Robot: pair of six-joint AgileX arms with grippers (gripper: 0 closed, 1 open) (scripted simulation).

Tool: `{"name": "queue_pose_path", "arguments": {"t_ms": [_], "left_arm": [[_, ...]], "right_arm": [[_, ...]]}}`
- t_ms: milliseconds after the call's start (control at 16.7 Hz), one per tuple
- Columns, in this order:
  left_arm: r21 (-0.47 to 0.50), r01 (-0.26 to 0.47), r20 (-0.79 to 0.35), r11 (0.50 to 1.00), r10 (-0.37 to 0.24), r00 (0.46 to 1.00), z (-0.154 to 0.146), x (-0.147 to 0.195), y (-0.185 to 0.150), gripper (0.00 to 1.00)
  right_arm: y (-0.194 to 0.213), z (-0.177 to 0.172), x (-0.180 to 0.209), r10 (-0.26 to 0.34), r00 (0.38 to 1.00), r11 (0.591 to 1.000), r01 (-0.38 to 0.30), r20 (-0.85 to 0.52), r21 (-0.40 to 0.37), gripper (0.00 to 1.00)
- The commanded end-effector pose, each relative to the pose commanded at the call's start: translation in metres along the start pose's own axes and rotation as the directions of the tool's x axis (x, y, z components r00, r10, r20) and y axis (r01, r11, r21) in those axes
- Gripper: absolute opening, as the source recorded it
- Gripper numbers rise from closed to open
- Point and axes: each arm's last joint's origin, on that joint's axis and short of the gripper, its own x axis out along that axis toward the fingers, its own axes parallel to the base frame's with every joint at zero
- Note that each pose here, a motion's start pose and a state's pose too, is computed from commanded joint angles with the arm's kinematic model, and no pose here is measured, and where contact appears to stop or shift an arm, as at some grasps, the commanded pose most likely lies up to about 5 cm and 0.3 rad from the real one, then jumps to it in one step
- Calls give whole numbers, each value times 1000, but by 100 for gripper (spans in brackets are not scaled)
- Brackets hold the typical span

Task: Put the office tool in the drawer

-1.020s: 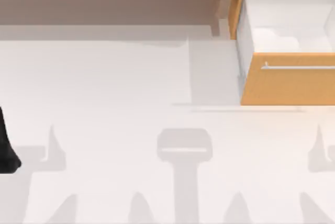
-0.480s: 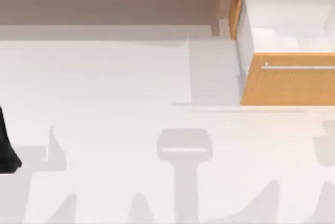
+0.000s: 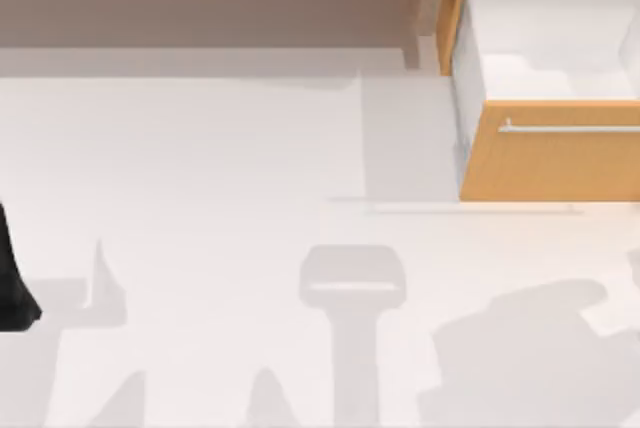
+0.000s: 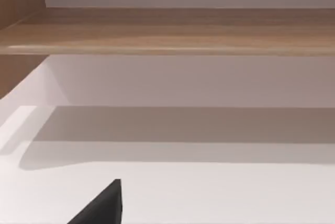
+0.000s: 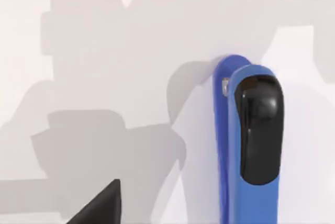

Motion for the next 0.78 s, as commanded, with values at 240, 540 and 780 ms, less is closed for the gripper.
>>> {"name": "queue_pose_path", "arguments": {"t_ms": [240,540,780], "left_arm": [[0,0,0,1000,0,1000,0,0,0,100],[0,0,0,1000,0,1000,0,0,0,100],[0,0,0,1000,0,1000,0,0,0,100]], "right_arm": [[-21,19,30,97,973,994,-107,-211,-33,100],[-29,26,43,137,949,987,-154,-284,-39,100],[-28,26,44,137,949,987,-155,-284,-42,100]]}}
